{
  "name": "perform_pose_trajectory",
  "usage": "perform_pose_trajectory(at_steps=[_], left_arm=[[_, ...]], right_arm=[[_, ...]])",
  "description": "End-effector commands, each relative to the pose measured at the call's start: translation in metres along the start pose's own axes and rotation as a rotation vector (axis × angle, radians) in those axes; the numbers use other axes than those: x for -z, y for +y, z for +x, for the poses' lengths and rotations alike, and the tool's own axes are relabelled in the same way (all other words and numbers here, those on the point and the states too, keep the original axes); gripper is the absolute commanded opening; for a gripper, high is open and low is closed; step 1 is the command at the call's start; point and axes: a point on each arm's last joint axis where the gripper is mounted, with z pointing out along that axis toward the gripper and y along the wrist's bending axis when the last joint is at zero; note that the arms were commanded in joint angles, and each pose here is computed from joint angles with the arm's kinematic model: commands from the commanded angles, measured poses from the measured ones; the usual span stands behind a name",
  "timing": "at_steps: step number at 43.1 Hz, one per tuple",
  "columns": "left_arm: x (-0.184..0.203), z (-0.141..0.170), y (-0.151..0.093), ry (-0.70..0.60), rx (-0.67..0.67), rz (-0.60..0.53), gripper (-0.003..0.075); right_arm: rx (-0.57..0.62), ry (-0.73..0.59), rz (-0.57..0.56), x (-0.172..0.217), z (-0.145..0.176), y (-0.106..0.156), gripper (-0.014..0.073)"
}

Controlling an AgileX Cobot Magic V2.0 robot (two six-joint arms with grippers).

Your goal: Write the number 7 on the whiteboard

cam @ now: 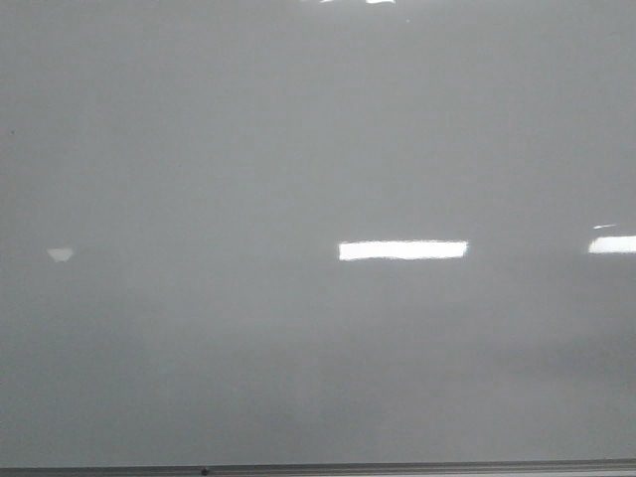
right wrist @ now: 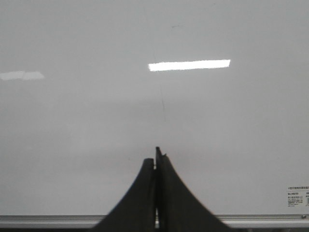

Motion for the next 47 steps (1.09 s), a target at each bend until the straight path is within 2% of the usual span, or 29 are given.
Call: perform_pose_trajectory(at_steps=[1,47], left_arm=[[0.0012,-0.0068,0.0009,-0.091,0.016,-0.010,-0.0020],[0.0012,-0.0068,0.0009,-0.091,0.016,-0.010,-0.0020]], right_arm=[[0.010,-0.103,-0.004,0.0022,-0.0102,0.0004,-0.0068],[0.007,-0.127,-0.004,0.0025,-0.0123,0.0005,-0.0068]])
